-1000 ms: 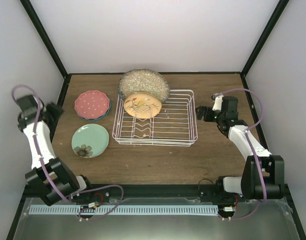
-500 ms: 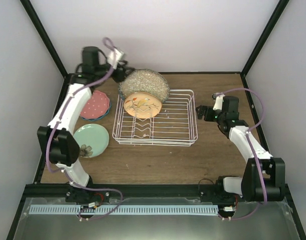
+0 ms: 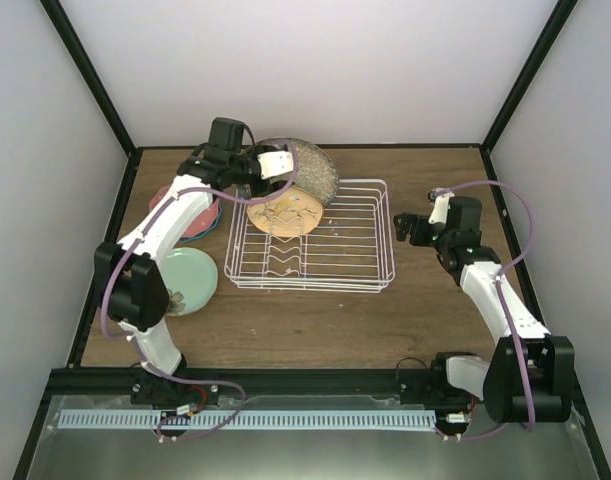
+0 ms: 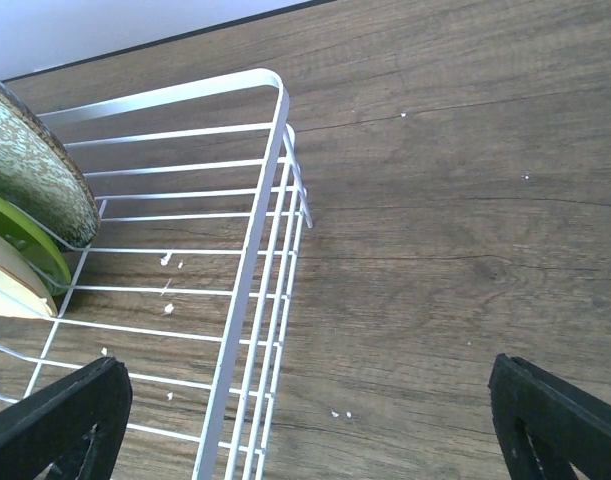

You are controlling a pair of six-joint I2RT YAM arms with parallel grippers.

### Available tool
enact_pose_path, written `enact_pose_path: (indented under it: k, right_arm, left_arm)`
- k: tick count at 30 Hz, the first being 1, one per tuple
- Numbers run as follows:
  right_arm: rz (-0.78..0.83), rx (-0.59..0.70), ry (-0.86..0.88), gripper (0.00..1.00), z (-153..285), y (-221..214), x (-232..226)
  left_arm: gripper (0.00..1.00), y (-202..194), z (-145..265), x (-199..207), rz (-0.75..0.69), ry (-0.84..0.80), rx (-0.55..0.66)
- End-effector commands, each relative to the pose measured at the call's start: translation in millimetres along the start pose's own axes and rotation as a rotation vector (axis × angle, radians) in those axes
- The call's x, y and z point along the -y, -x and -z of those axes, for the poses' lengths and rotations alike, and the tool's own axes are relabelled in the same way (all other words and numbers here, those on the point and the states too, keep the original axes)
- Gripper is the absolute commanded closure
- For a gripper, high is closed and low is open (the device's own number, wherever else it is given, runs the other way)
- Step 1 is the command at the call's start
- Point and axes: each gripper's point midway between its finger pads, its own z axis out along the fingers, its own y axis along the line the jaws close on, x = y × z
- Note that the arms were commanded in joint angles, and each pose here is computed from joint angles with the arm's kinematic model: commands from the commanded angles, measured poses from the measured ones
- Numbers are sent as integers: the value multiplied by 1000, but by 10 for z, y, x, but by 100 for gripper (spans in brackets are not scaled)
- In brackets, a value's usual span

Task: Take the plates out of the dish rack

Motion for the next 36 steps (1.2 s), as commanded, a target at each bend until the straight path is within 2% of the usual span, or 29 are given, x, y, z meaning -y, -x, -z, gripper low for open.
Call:
enact_pose_path:
  k: [1,8,11,17,22,29,36]
  right_arm:
    - [6,8,-18,0,30,70,31]
    - [18,7,-26,0,35,87,41]
    - [21,7,-29,0,36,85,46]
    - [22,8,-37,0,46,74,58]
    - [16,6,-35,0,42,56,58]
    - [5,2,-35,0,32,37,64]
    - [-3,1,-32,0,19,15,66]
  left_arm:
    - [45,-219,-220,177,-135,-61,-68]
    - [47,-456,-427,322,-188,-104,-150]
    - [51,-551,-472,358,-211,-111,-186]
    - [71,-648,-496,444,-231,-129,-223]
    - [95,-647,-480,463,-233,-130,-233]
    - [96,-508,-346,391,-269,-68,-238]
    - [96,-103,-23,156,-305,66,-178]
